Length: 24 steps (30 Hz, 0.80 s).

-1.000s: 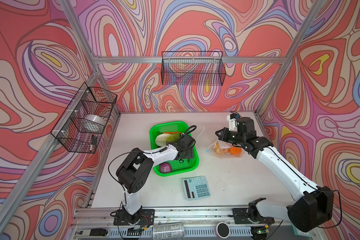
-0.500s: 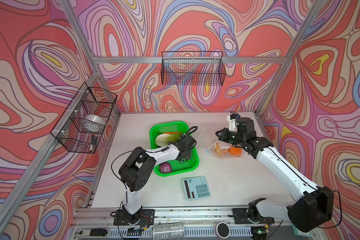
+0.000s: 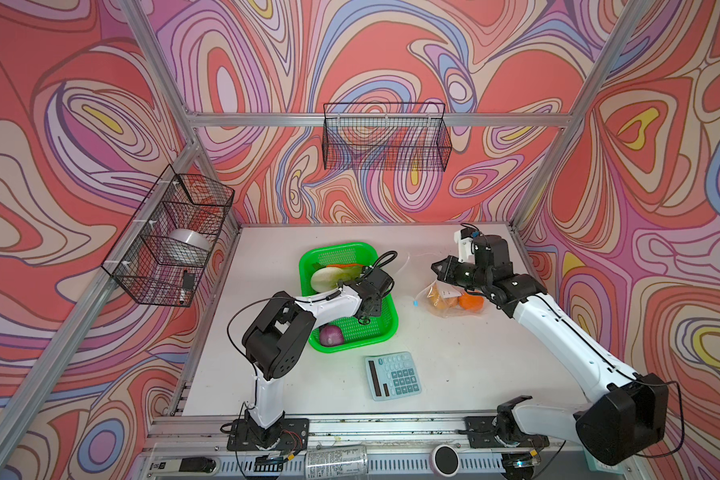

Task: Place the food in the zip-top bag and seal the zipper
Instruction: 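Lower the left gripper into the basket and grasp the green chili pepper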

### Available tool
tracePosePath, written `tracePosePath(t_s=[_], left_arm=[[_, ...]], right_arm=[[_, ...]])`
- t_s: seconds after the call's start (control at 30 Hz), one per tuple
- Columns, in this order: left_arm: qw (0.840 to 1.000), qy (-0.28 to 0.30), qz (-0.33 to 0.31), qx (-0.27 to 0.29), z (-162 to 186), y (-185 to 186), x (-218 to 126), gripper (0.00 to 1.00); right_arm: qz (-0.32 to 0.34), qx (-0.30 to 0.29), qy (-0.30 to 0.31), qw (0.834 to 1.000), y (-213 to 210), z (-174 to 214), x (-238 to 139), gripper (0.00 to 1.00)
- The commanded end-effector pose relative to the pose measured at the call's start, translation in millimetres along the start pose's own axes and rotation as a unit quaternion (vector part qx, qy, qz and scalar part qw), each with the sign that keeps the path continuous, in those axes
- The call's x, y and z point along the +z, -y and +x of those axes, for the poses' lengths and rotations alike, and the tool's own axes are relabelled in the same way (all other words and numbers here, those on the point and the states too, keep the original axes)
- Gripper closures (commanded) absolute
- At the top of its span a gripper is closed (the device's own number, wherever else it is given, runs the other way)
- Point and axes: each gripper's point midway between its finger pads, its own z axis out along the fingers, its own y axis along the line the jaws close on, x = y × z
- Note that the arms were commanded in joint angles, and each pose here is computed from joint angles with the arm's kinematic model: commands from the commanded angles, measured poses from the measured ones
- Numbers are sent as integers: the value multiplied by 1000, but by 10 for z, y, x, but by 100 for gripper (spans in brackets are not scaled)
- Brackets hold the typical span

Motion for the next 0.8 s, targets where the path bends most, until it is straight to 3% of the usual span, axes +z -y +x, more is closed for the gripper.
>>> tracePosePath(t_s=[0.0, 0.17, 0.33, 0.57, 0.77], left_arm=[[1000, -16, -19, 11, 65, -69, 52, 48], [1000, -22, -19, 11, 110, -82, 93, 55], [1000, -22, -7, 10, 95, -49, 69, 72], [1000, 0, 19, 5, -56, 32, -98, 75], [998, 38, 50, -2, -302, 87, -460, 75]], right_arm=[[6, -5, 7, 1000, 19, -2, -57, 100], [5, -6, 9, 1000, 9, -15, -61, 100], [5, -6, 10, 1000, 5, -20, -72, 100], [5, -6, 10, 1000, 5, -20, -74, 100], [5, -6, 10, 1000, -2, -34, -73, 100]])
